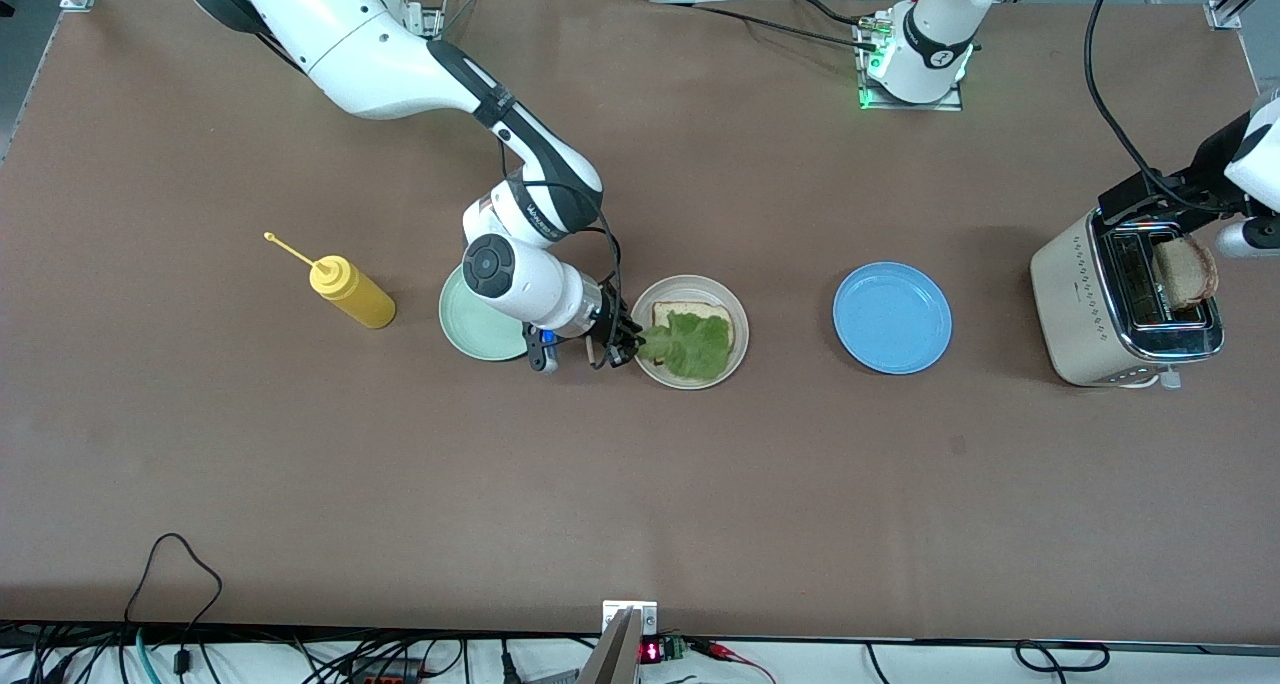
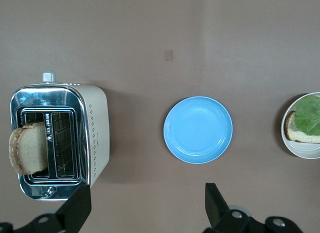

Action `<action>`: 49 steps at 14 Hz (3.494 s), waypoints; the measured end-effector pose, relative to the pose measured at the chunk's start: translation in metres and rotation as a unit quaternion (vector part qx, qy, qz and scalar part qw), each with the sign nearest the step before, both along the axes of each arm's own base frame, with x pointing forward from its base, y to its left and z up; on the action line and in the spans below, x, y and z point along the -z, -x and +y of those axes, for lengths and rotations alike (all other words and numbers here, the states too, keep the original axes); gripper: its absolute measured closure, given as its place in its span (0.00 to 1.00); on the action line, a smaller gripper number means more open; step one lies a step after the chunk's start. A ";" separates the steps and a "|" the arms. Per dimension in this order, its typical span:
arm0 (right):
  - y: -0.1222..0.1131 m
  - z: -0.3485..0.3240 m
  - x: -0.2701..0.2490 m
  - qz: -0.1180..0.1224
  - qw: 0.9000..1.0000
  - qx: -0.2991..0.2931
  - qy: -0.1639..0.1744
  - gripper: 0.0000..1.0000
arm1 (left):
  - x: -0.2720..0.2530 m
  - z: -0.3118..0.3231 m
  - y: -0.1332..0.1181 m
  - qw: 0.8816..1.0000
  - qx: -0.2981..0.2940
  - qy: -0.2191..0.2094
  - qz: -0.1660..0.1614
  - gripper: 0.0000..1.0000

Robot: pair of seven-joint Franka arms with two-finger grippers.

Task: Make sandwich in beige plate with both arms
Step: 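Open the right gripper to release the lettuce onto the toast, then draw the right gripper back while the left gripper grasps the toaster toast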

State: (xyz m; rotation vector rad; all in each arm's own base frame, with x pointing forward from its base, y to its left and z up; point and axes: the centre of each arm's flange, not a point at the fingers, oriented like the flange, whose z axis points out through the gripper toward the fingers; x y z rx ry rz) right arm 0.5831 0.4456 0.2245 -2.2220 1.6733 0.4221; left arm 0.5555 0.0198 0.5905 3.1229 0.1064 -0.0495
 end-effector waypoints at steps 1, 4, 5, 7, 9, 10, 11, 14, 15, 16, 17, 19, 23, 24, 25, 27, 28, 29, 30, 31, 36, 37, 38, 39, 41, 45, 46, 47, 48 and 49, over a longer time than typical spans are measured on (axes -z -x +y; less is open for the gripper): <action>0.000 0.000 0.001 0.000 1.000 0.000 0.000 0.58 | 0.000 0.000 0.000 1.000 0.000 0.000 0.000 0.00; 0.000 0.000 0.001 0.000 1.000 0.000 0.000 0.31 | 0.000 0.001 0.000 1.000 -0.001 0.000 0.000 0.00; -0.002 -0.001 0.000 -0.003 1.000 -0.001 0.001 0.19 | 0.000 0.001 0.000 1.000 -0.001 0.000 0.000 0.00; -0.011 -0.008 -0.006 -0.012 1.000 -0.003 0.005 0.01 | 0.002 0.001 -0.001 1.000 -0.001 0.000 0.002 0.00; -0.022 -0.023 -0.021 -0.007 1.000 -0.020 0.014 0.00 | 0.009 0.002 -0.004 1.000 -0.002 0.004 0.008 0.00; -0.027 -0.035 -0.034 -0.004 0.999 -0.035 0.019 0.00 | 0.012 0.004 -0.007 1.000 -0.004 0.004 0.010 0.00; -0.033 -0.047 -0.049 -0.004 0.999 -0.049 0.022 0.00 | 0.016 0.007 -0.009 1.000 -0.006 0.005 0.013 0.00; -0.048 -0.088 -0.101 -0.014 0.995 -0.089 0.029 0.00 | 0.032 0.006 -0.017 1.000 -0.005 0.007 0.027 0.00; -0.052 -0.104 -0.118 -0.018 0.994 -0.107 0.032 0.00 | 0.042 0.005 -0.021 0.999 -0.004 0.008 0.036 0.00; -0.055 -0.122 -0.135 -0.022 0.991 -0.127 0.035 0.00 | 0.051 0.007 -0.024 0.999 -0.006 0.008 0.043 0.00; -0.057 -0.141 -0.152 -0.026 0.988 -0.149 0.037 0.00 | 0.058 0.014 -0.027 0.999 -0.012 0.009 0.050 0.00; -0.060 -0.186 -0.188 -0.033 0.980 -0.192 0.043 0.00 | 0.073 0.051 -0.029 0.997 -0.042 0.011 0.062 0.00; -0.047 -0.273 -0.260 -0.058 0.948 -0.309 0.050 0.00 | 0.106 0.127 -0.026 0.995 -0.054 0.025 0.084 0.00; -0.041 -0.293 -0.274 -0.063 0.935 -0.346 0.052 0.00 | 0.112 0.139 -0.029 0.994 -0.053 0.028 0.086 0.00; -0.036 -0.315 -0.287 -0.070 0.920 -0.382 0.058 0.00 | 0.120 0.155 -0.031 0.994 -0.053 0.032 0.088 0.00; -0.026 -0.356 -0.307 -0.079 0.885 -0.452 0.077 0.00 | 0.143 0.197 -0.033 0.993 -0.044 0.044 0.097 0.00; -0.021 -0.373 -0.317 -0.082 0.865 -0.486 0.088 0.00 | 0.160 0.215 -0.032 0.992 -0.039 0.052 0.106 0.00; -0.016 -0.388 -0.327 -0.086 0.845 -0.517 0.101 0.00 | 0.177 0.231 -0.030 0.991 -0.035 0.058 0.116 0.00; -0.011 -0.403 -0.339 -0.092 0.827 -0.543 0.113 0.00 | 0.191 0.244 -0.028 0.990 -0.028 0.060 0.124 0.00; -0.005 -0.418 -0.351 -0.099 0.811 -0.563 0.120 0.00 | 0.199 0.253 -0.027 0.990 -0.018 0.059 0.129 0.00; 0.009 -0.450 -0.369 -0.109 0.754 -0.636 0.121 0.00 | 0.203 0.269 -0.022 0.990 0.004 0.059 0.131 0.00; 0.009 -0.450 -0.366 -0.107 0.750 -0.642 0.118 0.00 | 0.204 0.273 -0.020 0.989 0.004 0.061 0.132 0.00; 0.010 -0.451 -0.362 -0.103 0.750 -0.643 0.115 0.00 | 0.208 0.277 -0.018 0.989 0.005 0.064 0.135 0.00; 0.010 -0.452 -0.358 -0.098 0.751 -0.643 0.112 0.00 | 0.213 0.281 -0.016 0.988 0.008 0.067 0.138 0.00; 0.007 -0.453 -0.350 -0.092 0.752 -0.643 0.108 0.00 | 0.224 0.284 -0.015 0.987 0.010 0.073 0.145 0.02; 0.002 -0.451 -0.330 -0.073 0.754 -0.647 0.091 0.00 | 0.237 0.280 -0.018 0.985 0.017 0.080 0.154 0.12; 0.002 -0.451 -0.330 -0.072 0.753 -0.647 0.091 0.00 | 0.238 0.279 -0.017 0.984 0.017 0.082 0.158 0.12; 0.002 -0.449 -0.331 -0.073 0.752 -0.648 0.091 0.00 | 0.238 0.277 -0.016 0.983 0.018 0.085 0.162 0.15; 0.002 -0.447 -0.332 -0.075 0.751 -0.649 0.092 0.00 | 0.238 0.277 -0.015 0.982 0.017 0.088 0.164 0.27; 0.001 -0.446 -0.333 -0.077 0.750 -0.650 0.095 0.00 | 0.239 0.276 -0.015 0.982 0.017 0.090 0.166 0.37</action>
